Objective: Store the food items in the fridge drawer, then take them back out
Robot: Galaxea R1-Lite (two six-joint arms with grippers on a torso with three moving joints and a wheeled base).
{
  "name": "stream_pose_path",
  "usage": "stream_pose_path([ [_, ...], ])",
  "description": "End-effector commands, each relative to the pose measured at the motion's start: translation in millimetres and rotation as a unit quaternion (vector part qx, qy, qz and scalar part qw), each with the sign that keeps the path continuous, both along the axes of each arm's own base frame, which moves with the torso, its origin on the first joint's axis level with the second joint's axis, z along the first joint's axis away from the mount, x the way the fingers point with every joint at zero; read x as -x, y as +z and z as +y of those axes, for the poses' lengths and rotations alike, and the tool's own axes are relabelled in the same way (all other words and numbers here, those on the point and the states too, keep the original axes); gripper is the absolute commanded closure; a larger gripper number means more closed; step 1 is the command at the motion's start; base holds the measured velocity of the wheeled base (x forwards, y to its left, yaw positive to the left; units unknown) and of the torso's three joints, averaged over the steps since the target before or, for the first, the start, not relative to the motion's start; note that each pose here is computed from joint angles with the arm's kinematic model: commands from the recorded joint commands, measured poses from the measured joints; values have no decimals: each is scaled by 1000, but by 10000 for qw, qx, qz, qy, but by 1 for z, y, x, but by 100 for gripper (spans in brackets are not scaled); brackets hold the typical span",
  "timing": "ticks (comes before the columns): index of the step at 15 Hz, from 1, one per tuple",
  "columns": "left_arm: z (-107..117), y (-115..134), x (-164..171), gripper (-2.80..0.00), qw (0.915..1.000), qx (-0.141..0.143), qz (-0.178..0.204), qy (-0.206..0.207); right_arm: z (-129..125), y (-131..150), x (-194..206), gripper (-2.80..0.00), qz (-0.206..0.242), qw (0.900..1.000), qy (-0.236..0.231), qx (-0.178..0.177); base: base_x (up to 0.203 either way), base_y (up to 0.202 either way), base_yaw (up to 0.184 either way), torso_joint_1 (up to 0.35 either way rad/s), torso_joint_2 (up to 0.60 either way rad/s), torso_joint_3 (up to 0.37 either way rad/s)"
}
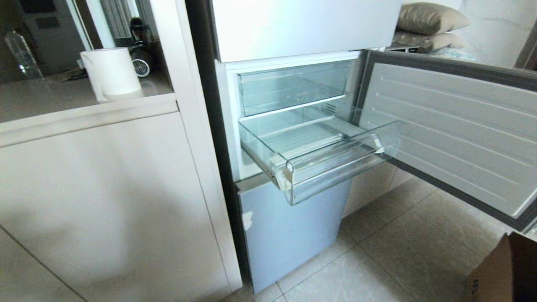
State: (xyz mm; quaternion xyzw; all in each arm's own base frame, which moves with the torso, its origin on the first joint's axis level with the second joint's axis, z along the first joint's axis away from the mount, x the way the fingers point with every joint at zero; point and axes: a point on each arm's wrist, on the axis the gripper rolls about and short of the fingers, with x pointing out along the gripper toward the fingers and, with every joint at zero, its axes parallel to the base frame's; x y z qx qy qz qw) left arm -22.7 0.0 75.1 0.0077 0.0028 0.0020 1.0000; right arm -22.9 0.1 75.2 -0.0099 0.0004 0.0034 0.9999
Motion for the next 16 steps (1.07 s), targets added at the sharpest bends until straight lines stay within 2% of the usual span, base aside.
stream_pose_path([
  [1, 0, 0, 0, 0, 10000, 0, 5, 3, 0, 0, 0, 0, 4, 10000, 3, -15, 0, 6, -112, -2, 7, 3],
  [4, 0, 0, 0, 0, 10000, 0, 5, 3, 0, 0, 0, 0, 1, 10000, 12, 73, -1, 0, -20, 0, 0, 2],
  [6, 0, 0, 0, 0, 10000, 0, 3, 3, 0, 2, 0, 0, 15, 10000, -28, 29, 0, 0, 0, 0, 0, 0],
  [7, 0, 0, 0, 0, 10000, 0, 4, -2, 0, 12, 1, 0, -33, 10000, -51, -44, 0, 0, 0, 0, 0, 0],
  [9, 0, 0, 0, 0, 10000, 0, 4, 3, -1, 44, 0, 0, 23, 9986, -262, -453, 0, 0, 0, 0, 0, 0],
  [10, 0, 0, 0, 0, 10000, 0, 2, 3, -1, 60, -5, 0, 214, 9964, -427, -698, 0, 0, 0, 0, 0, 0],
  [11, 0, 0, 0, 0, 10000, 0, 3, 3, -1, 75, -15, 0, 458, 9923, -696, -919, 0, 0, 0, 0, 0, 0],
  [13, 0, 0, 0, 0, 10000, 0, 6, 3, -5, 98, -42, 0, 871, 9776, -1443, -1257, 0, 0, 0, 0, 0, 0],
  [14, 0, 0, 0, 0, 10000, 0, -5, 3, -13, 108, -59, 0, 958, 9662, -1932, -1412, 0, 0, 0, 0, 0, 0],
  [16, 0, 0, 0, 0, 10000, 0, 9, 3, -38, 123, -84, 0, 813, 9420, -2794, -1671, 0, 0, 0, 0, 0, 0],
])
